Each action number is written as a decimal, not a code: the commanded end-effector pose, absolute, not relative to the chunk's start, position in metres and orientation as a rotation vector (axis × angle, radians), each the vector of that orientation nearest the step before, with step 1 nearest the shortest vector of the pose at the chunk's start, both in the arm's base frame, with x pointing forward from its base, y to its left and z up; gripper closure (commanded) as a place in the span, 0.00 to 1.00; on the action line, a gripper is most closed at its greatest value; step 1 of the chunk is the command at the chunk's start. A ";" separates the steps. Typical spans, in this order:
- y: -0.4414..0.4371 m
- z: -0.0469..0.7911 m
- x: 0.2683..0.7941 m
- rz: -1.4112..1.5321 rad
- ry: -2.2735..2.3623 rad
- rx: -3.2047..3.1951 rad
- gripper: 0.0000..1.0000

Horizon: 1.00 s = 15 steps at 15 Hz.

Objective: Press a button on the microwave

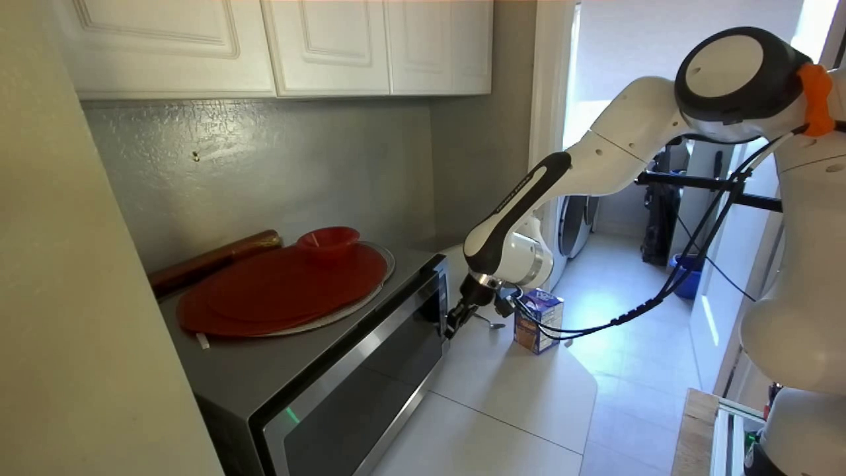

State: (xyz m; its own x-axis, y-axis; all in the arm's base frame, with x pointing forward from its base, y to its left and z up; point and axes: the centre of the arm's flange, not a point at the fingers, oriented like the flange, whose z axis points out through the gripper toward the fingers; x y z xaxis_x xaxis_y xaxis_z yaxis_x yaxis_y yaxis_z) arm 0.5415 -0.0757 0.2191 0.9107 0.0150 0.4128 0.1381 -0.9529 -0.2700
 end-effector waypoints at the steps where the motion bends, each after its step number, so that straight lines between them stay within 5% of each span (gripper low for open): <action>1: -0.075 0.218 0.544 -0.570 -0.079 -2.738 1.00; 15: -0.074 0.209 0.559 -0.630 0.150 -2.695 1.00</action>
State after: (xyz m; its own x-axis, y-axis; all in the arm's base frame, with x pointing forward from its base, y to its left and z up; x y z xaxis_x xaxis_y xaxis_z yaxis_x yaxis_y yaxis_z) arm 0.5509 -0.0749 0.2129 0.9094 -0.1344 0.3935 0.0120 -0.9375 -0.3479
